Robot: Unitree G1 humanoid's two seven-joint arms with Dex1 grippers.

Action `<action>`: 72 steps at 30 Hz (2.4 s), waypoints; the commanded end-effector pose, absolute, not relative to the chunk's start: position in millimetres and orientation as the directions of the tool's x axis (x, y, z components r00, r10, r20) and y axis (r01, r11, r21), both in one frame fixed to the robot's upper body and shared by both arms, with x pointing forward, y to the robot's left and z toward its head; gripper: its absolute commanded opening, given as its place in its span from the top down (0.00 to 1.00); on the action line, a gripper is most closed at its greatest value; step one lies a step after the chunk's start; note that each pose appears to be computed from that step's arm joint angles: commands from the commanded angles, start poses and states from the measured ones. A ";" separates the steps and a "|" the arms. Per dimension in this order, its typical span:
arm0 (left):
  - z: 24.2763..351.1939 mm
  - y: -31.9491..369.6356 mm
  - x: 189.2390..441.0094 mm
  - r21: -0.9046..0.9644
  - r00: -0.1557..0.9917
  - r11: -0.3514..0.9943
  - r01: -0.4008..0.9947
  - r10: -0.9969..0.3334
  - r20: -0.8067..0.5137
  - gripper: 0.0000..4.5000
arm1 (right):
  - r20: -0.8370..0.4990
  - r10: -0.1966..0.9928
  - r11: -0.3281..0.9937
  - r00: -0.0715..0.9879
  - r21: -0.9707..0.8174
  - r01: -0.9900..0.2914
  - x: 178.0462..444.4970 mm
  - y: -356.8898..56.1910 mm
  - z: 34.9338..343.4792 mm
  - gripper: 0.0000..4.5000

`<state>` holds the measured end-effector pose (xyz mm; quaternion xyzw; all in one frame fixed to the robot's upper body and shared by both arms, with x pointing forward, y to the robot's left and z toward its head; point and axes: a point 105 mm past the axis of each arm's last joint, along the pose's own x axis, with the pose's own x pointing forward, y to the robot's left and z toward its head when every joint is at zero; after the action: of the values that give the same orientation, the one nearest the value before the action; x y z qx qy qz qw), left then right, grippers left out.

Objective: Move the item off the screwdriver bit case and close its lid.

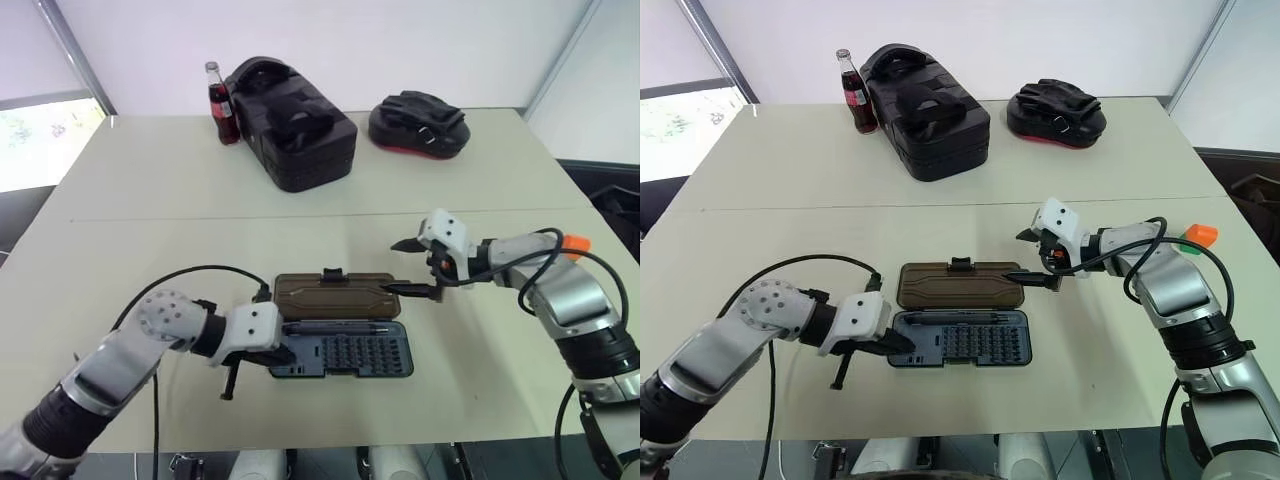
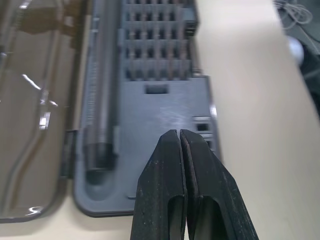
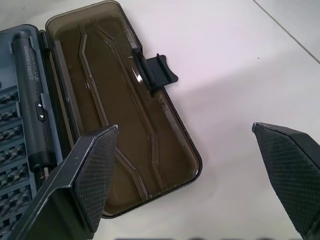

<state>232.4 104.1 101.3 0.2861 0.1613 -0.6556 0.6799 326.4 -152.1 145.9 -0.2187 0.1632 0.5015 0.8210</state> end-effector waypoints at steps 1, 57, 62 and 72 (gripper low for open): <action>105.9 106.9 235.7 0.221 0.115 -0.023 0.975 -0.798 -0.592 0.99 | -0.458 0.759 0.400 0.463 -0.233 -0.887 325.3 -152.2 157.0 0.00; 84.0 114.1 227.4 0.235 0.112 -0.064 0.970 -0.739 -0.665 1.00 | -0.744 0.627 0.028 0.230 -0.274 -0.961 366.0 -123.0 94.9 0.99; 83.9 112.5 228.2 0.237 0.117 -0.056 0.970 -0.747 -0.654 1.00 | -0.679 0.666 0.043 0.309 -0.378 -0.925 373.8 -120.4 123.1 0.99; 80.1 109.0 229.6 0.211 0.116 -0.023 0.977 -0.776 -0.620 1.00 | -0.545 0.751 0.167 0.374 -0.392 -0.905 362.0 -122.5 164.1 0.99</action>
<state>229.5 103.5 91.2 0.3174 0.1367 -0.6496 0.6772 357.5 -118.1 134.8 -0.3434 0.1566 0.5734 0.7272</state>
